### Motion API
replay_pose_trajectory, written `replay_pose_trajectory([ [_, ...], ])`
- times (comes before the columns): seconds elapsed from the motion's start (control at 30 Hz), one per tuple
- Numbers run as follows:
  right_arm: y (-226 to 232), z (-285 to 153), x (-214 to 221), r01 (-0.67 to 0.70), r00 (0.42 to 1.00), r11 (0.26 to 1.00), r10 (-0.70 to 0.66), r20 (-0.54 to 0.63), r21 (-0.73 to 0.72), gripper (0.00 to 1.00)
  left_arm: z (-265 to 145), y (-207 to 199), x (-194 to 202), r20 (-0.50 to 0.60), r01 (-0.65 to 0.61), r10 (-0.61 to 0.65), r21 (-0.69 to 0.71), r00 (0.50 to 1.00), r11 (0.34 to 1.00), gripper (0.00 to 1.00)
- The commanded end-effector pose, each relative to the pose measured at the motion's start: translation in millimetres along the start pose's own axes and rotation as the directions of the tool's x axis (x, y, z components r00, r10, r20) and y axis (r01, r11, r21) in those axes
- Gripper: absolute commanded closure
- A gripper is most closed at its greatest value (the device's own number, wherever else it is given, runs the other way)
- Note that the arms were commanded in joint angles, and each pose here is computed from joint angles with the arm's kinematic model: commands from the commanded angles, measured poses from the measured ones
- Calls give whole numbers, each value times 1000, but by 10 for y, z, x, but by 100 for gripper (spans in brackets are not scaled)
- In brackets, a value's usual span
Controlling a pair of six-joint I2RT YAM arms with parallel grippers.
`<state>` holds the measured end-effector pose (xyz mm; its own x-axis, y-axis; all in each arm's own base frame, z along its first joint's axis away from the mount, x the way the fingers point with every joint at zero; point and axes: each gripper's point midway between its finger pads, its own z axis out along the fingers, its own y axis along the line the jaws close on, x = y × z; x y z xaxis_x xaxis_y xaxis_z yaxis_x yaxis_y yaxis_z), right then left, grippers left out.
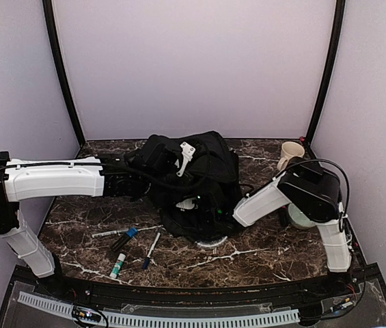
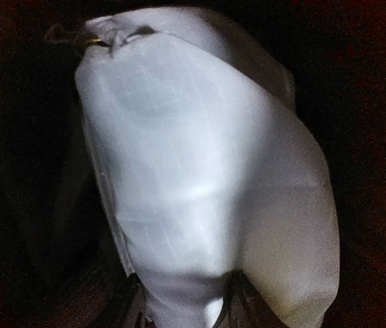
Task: Pack the student bag
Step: Adjust the upper front pocket of the largest bag.
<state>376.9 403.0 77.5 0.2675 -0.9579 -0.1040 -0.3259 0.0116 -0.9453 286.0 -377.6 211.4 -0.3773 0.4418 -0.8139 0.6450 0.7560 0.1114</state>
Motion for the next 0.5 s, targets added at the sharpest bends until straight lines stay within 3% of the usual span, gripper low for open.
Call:
replay_pose_trajectory([
  [0.0,-801,123,462,-93,985,925,139,-100,369,63,-281,-268,-223,73,19,-29,130,997,991,100],
  [0.23,-348,67,504,-7,993,963,37,-108,271,61,-258,-259,-220,69,13,-21,119,997,993,100],
  [0.47,-96,-73,426,-76,994,996,80,-71,51,50,-241,-217,-221,63,2,-7,90,998,996,100],
])
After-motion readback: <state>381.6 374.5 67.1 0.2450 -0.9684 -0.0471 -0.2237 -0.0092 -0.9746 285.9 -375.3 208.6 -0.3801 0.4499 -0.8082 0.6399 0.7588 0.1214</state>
